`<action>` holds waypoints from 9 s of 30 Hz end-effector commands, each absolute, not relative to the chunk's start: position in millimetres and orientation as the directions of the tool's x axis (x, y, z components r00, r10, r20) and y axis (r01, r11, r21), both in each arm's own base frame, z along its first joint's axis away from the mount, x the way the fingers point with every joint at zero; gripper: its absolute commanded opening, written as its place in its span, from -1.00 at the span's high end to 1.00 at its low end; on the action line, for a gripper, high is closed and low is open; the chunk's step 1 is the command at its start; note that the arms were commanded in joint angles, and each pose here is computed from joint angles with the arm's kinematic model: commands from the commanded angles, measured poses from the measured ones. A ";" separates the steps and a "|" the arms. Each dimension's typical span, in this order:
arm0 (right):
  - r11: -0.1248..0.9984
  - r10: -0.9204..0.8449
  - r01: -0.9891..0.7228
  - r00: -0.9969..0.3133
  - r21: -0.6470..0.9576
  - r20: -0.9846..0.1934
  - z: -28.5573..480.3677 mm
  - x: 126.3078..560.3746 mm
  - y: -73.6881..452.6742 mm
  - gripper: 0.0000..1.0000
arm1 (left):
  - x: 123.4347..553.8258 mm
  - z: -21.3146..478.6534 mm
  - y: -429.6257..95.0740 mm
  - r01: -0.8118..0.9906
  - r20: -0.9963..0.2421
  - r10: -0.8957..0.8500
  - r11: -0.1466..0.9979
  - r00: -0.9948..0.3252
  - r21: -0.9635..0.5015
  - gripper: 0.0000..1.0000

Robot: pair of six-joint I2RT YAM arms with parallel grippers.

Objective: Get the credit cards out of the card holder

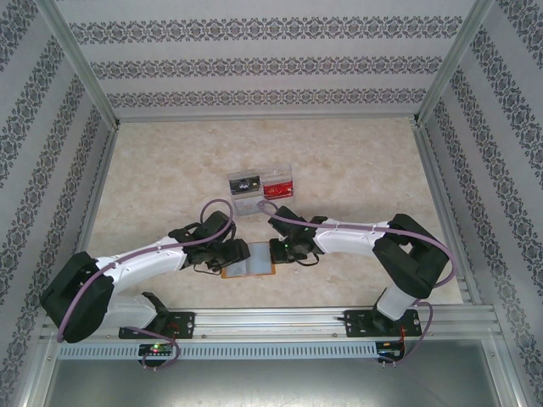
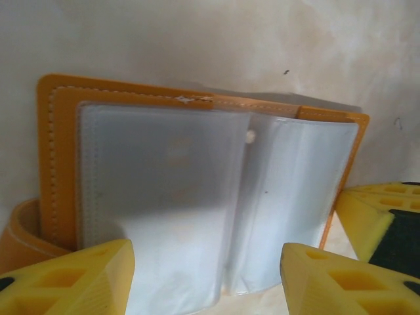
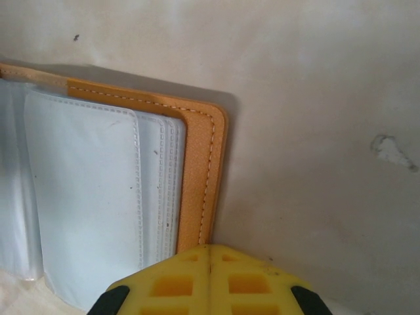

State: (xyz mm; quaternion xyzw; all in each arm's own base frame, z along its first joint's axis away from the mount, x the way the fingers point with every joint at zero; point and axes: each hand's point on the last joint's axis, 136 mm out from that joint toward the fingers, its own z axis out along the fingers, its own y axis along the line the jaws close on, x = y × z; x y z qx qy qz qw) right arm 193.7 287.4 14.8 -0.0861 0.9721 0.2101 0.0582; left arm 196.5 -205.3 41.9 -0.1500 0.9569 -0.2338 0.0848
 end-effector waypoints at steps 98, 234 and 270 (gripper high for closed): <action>0.762 -0.117 -0.184 -0.982 0.621 -0.147 63.4 199.0 372.4 0.77 | 185.5 30.1 -172.6 -0.227 -0.076 -0.290 0.865 -0.954 -0.448 1.00; 0.098 -0.976 -0.873 0.011 -0.478 -0.219 134.5 324.2 344.2 1.00 | 202.4 124.0 -73.0 -0.351 -0.398 -0.433 0.898 -0.809 -0.265 -0.99; -0.077 -0.990 -0.851 0.128 -0.520 -0.062 72.1 348.2 358.9 1.00 | 206.8 121.3 -67.1 -0.376 -0.369 -0.468 0.878 -0.803 -0.295 -0.99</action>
